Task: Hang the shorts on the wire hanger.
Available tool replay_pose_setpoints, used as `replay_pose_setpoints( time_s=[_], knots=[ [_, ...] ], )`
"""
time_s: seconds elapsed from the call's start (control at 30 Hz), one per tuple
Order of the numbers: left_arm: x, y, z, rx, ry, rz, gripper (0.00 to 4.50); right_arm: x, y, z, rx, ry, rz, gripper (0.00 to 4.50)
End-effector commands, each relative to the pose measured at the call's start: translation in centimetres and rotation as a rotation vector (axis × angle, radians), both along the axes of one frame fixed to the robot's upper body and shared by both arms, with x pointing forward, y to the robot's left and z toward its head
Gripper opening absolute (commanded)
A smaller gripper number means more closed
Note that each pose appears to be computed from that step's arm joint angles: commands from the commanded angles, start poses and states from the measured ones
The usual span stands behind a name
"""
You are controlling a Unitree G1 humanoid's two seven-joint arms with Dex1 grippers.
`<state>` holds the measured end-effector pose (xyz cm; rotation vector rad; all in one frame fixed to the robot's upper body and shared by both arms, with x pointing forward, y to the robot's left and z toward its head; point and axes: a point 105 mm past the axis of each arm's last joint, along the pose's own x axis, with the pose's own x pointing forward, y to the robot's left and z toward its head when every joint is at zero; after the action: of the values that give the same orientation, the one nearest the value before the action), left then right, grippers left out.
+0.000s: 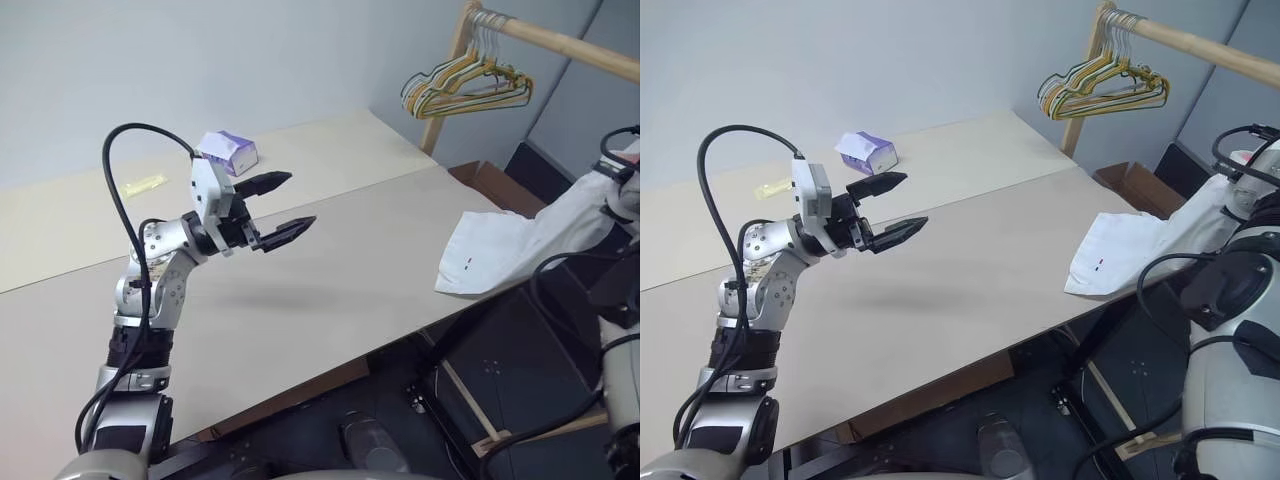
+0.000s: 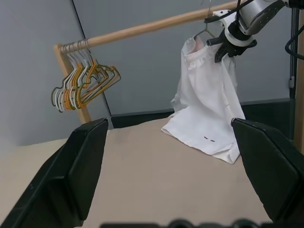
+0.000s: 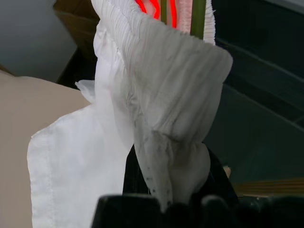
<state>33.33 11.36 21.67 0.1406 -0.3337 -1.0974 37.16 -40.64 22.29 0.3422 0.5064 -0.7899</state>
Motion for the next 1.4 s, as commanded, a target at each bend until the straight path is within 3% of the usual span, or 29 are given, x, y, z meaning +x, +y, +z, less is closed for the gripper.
replay_pose_setpoints(
  time_s=[0.03, 0.47, 0.6, 0.9, 1.07, 1.2, 1.33, 1.4],
  knots=[
    [-0.5, -0.2, 1.3, -0.004, -0.059, -0.007, 4.48, -0.1, -0.8, 2.5, 0.016, -0.102, -0.034, 0.00],
    [-1.8, -0.4, 2.9, -0.130, -0.075, -0.092, 4.48, -0.3, -0.5, 0.6, 0.044, -0.027, -0.042, 0.00],
    [-2.5, -0.4, 2.8, -0.142, -0.070, -0.134, 4.50, -0.5, -0.7, 0.3, 0.018, -0.004, -0.048, 1.22],
    [-2.7, -0.4, 2.6, -0.130, -0.075, -0.145, 4.50, -0.6, -1.0, 0.4, -0.048, 0.026, -0.086, 4.46],
    [-2.6, -0.3, 2.6, -0.121, -0.081, -0.134, 4.50, -0.6, -1.4, 1.6, -0.146, 0.029, -0.119, 4.46],
    [-2.5, -0.2, 2.5, -0.112, -0.088, -0.127, 4.50, -1.2, -1.8, 4.8, -0.339, 0.019, -0.217, 4.46],
    [-2.5, 0.0, 2.5, -0.109, -0.093, -0.124, 4.50, -1.8, -0.4, 9.0, -0.673, -0.004, -0.328, 4.46],
    [-2.5, 0.0, 2.6, -0.108, -0.094, -0.123, 4.50, -1.9, 0.4, 9.8, -0.755, -0.022, -0.338, 4.46]
  ],
)
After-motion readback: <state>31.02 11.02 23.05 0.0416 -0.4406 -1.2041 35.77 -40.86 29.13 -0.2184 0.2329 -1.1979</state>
